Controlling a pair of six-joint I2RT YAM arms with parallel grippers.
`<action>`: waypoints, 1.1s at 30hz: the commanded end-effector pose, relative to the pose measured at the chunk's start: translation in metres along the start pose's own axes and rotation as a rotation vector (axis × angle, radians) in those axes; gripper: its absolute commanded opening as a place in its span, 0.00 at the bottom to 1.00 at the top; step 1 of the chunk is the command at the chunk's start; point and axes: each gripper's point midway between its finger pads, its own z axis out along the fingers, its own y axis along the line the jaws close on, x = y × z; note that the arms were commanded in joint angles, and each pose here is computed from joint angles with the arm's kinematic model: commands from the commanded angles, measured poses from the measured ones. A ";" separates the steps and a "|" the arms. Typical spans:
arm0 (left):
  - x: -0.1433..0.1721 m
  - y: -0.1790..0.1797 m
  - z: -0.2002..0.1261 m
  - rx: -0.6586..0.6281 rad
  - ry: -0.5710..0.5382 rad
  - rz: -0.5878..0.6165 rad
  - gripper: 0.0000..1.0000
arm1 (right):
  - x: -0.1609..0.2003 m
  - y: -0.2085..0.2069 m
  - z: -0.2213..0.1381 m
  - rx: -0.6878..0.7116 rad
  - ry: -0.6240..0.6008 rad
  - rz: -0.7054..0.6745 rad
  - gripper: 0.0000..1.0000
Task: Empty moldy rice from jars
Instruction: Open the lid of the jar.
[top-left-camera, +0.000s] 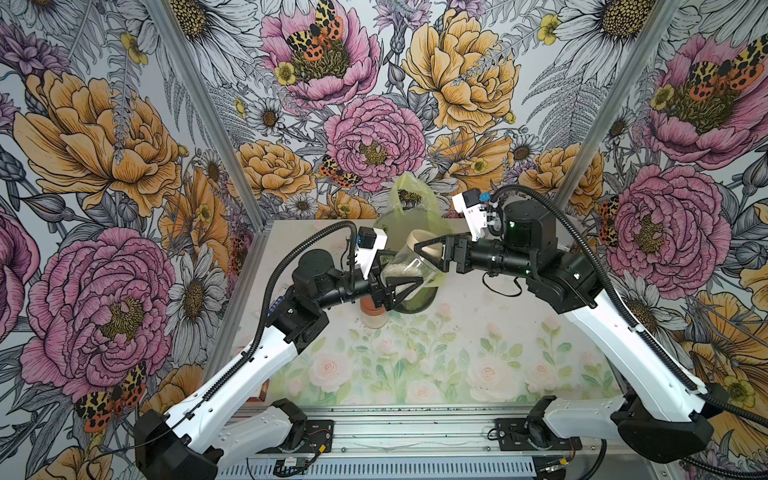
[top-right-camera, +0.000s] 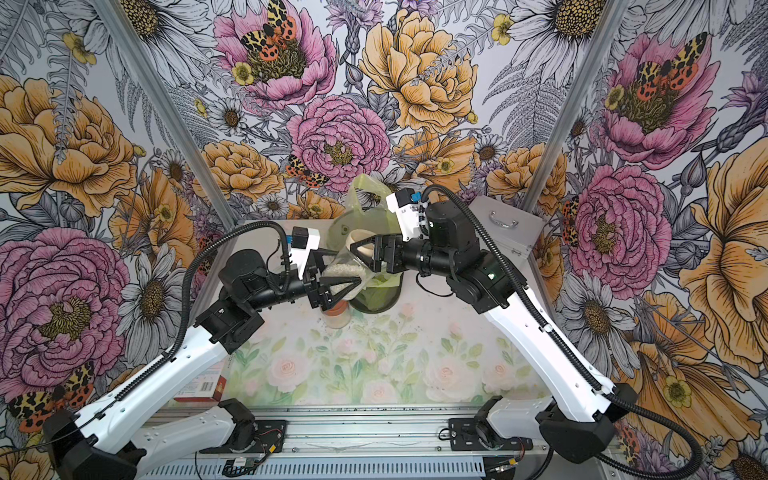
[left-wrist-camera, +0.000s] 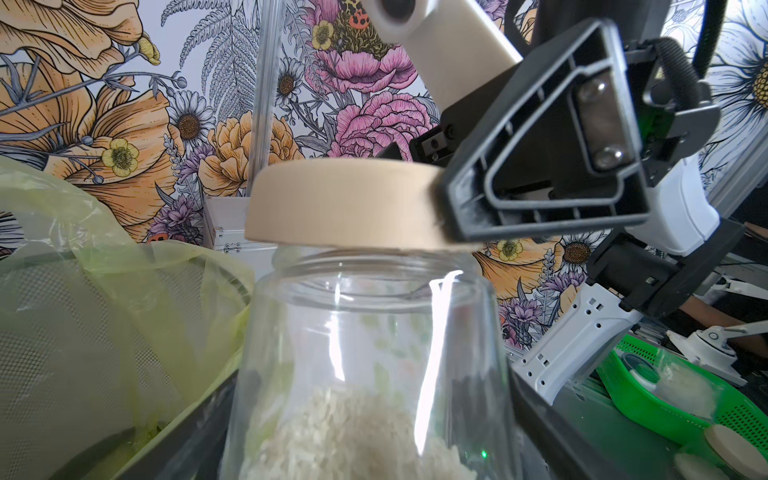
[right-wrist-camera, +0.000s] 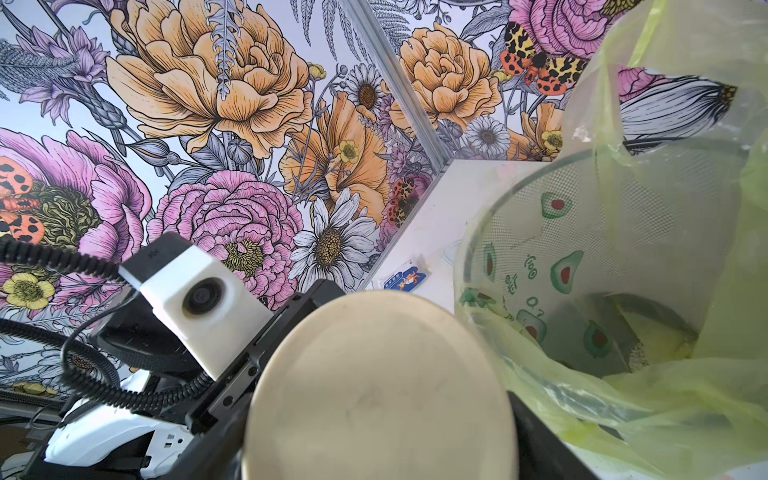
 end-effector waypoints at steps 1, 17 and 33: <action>-0.038 -0.013 -0.007 0.018 -0.149 0.100 0.00 | -0.014 0.010 -0.001 -0.028 -0.020 0.011 0.75; -0.043 -0.012 -0.013 -0.003 -0.200 0.133 0.00 | -0.047 -0.012 -0.010 0.027 -0.101 0.085 0.75; -0.056 0.001 -0.018 -0.055 -0.222 0.130 0.00 | 0.002 -0.149 -0.044 0.371 -0.099 0.257 0.73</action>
